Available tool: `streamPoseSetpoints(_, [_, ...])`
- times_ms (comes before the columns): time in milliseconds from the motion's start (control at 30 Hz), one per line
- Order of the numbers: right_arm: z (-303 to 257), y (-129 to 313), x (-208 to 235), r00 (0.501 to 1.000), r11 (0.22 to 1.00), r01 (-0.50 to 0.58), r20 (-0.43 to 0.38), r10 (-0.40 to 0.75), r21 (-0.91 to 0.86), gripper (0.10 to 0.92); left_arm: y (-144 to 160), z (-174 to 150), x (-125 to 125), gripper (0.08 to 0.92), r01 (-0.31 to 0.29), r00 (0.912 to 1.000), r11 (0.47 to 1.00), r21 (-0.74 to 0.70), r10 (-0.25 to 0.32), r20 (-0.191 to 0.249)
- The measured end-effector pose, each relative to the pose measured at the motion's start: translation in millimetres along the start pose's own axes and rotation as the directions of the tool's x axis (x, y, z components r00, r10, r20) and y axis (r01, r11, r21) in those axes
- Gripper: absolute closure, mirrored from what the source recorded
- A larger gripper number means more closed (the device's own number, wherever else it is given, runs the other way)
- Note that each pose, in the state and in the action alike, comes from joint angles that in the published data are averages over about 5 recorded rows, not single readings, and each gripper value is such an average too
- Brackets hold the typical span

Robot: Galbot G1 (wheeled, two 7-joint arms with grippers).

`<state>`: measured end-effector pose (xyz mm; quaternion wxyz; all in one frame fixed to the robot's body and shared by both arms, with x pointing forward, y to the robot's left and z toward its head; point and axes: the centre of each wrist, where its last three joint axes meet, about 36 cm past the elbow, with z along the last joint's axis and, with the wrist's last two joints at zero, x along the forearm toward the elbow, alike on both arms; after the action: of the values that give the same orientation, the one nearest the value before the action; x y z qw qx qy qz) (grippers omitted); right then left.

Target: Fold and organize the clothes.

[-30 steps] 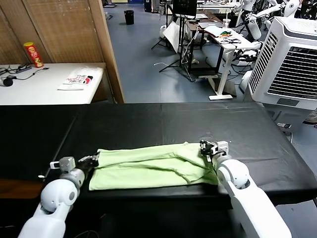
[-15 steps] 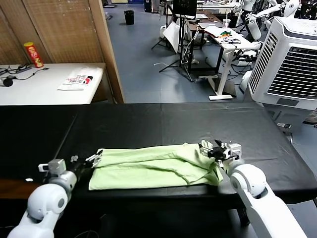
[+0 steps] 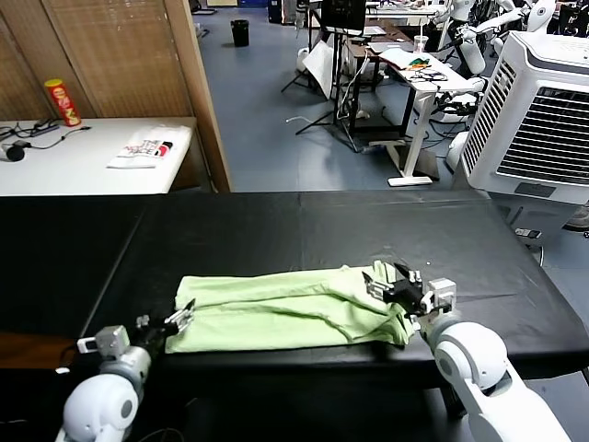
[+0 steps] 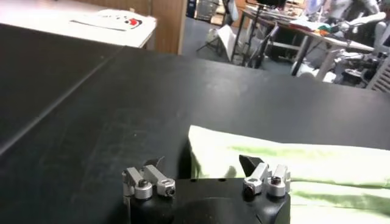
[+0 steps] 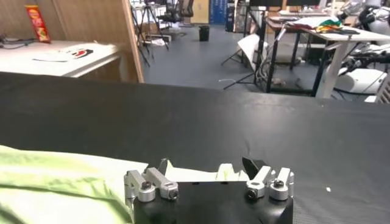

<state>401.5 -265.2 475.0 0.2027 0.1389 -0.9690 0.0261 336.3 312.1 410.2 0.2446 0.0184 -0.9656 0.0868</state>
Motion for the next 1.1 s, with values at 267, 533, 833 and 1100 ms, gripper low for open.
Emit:
streamPoseSetpoints(267, [1,4,0,1.0,1.0,0.017,0.004,-0.017,0.006,0.224,-15,16,2,0.488,0.006,0.9999,1.0,0.014,-0.006,-0.01])
streamPoseSetpoints(533, [2,8,1,1.0,1.0,0.024,0.014,-0.025,0.019,0.224,-23,20,0,0.841,0.014,0.9997,0.999,0.032,-0.014,-0.018])
streamPoseSetpoints(833, [-1,8,5,0.999,1.0,0.014,0.03,-0.015,0.016,0.224,3,8,-7,0.855,0.096,0.9932,0.978,-0.184,-0.081,0.083])
streamPoseSetpoints(1100, [4,11,7,1.0,1.0,0.002,0.023,-0.002,0.007,0.224,78,-27,-8,0.855,0.215,0.9749,0.9,-0.38,-0.176,0.136])
